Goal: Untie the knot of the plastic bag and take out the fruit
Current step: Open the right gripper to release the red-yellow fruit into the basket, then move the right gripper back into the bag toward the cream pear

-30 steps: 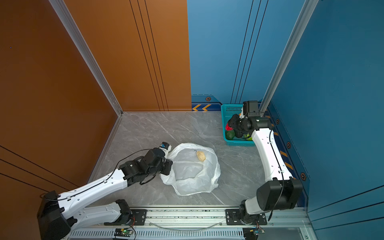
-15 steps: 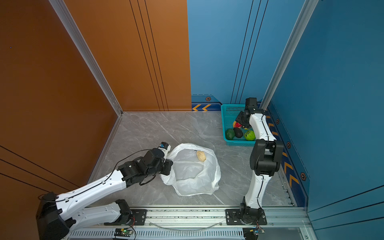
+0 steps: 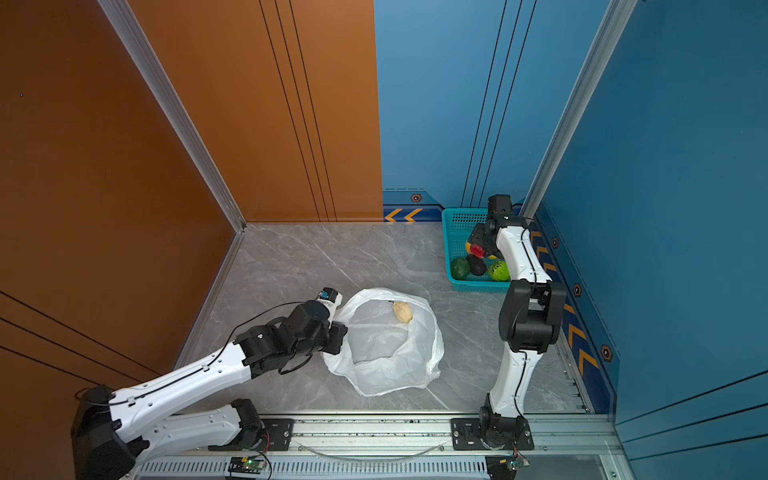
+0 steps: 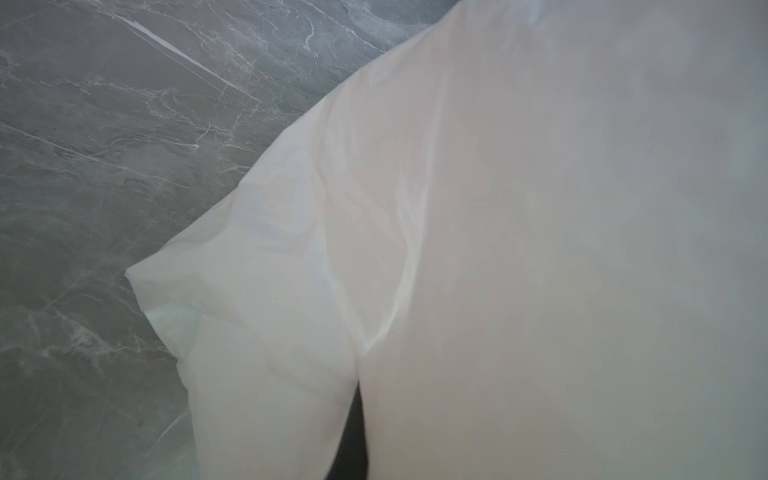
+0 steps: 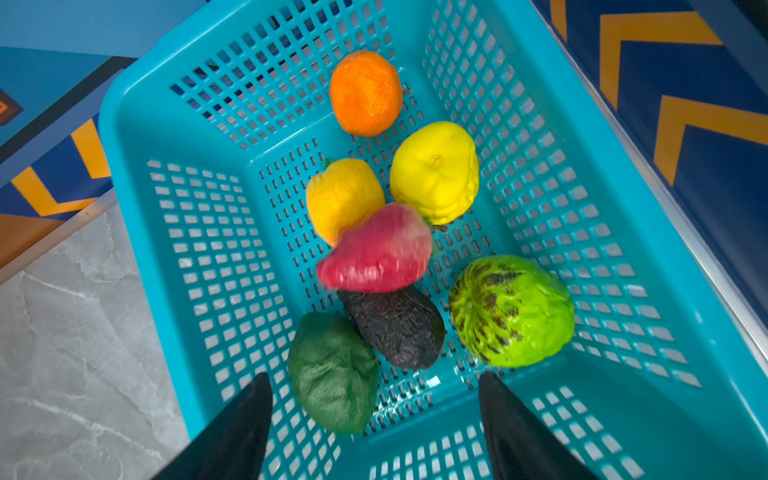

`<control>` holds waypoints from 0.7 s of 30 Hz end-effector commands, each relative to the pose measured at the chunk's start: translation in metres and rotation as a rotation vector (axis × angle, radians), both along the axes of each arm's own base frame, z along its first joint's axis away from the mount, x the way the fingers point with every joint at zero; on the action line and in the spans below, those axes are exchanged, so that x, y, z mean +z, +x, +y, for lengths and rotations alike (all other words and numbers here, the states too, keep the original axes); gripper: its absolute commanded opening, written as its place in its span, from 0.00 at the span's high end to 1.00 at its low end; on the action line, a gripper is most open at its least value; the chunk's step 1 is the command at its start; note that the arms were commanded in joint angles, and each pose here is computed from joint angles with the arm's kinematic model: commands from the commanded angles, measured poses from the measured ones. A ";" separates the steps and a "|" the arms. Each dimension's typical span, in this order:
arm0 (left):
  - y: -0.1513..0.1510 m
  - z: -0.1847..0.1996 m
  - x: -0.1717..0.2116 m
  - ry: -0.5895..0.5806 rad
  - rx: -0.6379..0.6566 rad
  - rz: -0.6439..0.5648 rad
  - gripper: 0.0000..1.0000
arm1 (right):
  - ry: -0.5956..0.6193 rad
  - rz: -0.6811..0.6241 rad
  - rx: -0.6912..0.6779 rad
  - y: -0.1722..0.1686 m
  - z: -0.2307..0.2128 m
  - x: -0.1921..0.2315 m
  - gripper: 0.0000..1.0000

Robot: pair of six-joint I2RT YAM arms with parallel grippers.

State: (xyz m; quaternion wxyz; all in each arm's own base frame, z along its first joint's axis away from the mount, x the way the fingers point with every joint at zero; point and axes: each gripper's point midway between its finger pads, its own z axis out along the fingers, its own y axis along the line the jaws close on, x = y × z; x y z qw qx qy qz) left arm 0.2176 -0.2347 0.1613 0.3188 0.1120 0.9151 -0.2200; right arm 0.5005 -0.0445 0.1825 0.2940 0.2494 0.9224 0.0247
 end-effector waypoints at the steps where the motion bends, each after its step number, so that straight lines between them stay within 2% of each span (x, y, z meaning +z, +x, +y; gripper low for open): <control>1: -0.001 -0.003 0.010 -0.037 0.008 -0.019 1.00 | -0.003 -0.037 0.079 -0.034 0.028 0.045 0.21; 5: -0.002 -0.006 0.012 -0.043 0.005 -0.013 1.00 | 0.004 -0.057 0.223 -0.074 0.073 0.081 0.20; 14: -0.004 -0.011 0.011 -0.047 0.002 -0.004 1.00 | -0.033 -0.122 0.593 -0.193 0.176 0.137 0.19; 21: -0.007 -0.011 0.012 -0.062 0.011 0.011 1.00 | -0.096 -0.136 0.861 -0.274 0.239 0.132 0.19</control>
